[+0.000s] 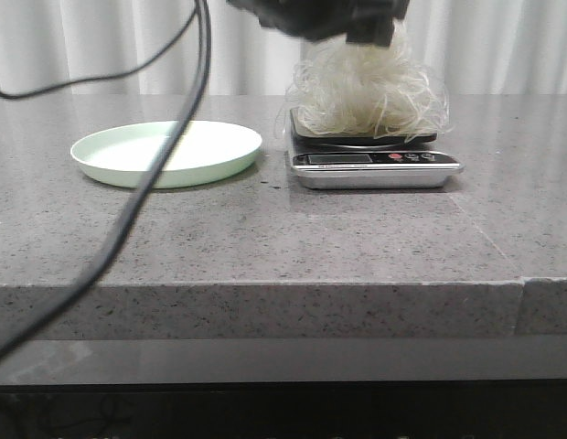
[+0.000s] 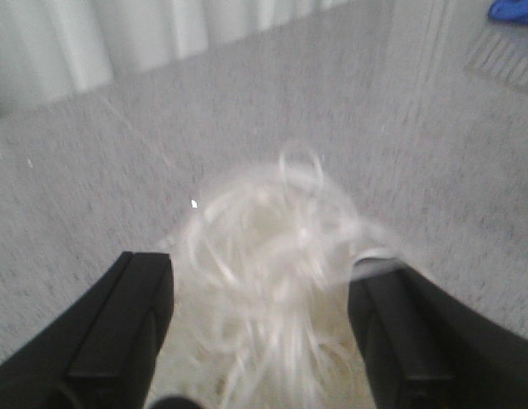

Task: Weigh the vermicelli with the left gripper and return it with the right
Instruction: 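Lift the vermicelli with the left gripper and place it on the scale, then open the left gripper and withdraw it, leaving vermicelli on scale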

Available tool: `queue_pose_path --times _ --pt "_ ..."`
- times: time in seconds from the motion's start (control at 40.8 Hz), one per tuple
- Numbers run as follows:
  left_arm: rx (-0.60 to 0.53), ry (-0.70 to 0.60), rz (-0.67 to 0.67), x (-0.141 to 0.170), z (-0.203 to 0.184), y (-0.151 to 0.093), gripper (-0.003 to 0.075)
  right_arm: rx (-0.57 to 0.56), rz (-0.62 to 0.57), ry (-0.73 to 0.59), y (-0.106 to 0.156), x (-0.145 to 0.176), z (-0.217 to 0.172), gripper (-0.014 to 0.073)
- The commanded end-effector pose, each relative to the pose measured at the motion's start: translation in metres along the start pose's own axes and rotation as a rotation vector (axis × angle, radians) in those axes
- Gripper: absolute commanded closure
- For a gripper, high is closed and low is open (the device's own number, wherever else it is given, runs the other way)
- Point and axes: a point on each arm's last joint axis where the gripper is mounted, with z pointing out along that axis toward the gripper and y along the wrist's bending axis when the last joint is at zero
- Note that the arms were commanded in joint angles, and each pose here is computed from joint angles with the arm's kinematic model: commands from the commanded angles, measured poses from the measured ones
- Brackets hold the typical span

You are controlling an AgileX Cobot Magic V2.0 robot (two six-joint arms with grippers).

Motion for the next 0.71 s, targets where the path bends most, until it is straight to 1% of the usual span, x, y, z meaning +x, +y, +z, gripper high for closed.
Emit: queue_pose_path --times 0.0,0.123,0.319,0.466,0.588,0.686 --pt "-0.007 -0.238 0.01 -0.073 -0.056 0.0 0.0208 0.008 -0.008 -0.097 -0.001 -0.014 -0.003 0.0051" --pt "0.002 -0.246 0.018 -0.097 -0.095 0.0 0.0208 0.008 -0.008 -0.097 -0.001 -0.014 -0.003 0.0051" --pt "0.028 -0.171 0.026 -0.12 -0.16 -0.002 0.0208 0.008 -0.008 -0.097 -0.001 -0.014 -0.003 0.0051" --pt "0.024 -0.077 0.076 -0.124 -0.204 -0.001 0.0208 0.008 -0.008 -0.097 -0.001 -0.014 -0.003 0.0051" --pt "0.032 -0.036 0.07 -0.126 -0.242 -0.002 0.0208 0.008 -0.008 -0.097 -0.001 -0.014 -0.003 0.0051" --pt "0.036 -0.028 0.038 -0.119 -0.268 -0.002 0.0208 0.008 -0.008 -0.097 -0.001 -0.014 -0.003 0.0051"
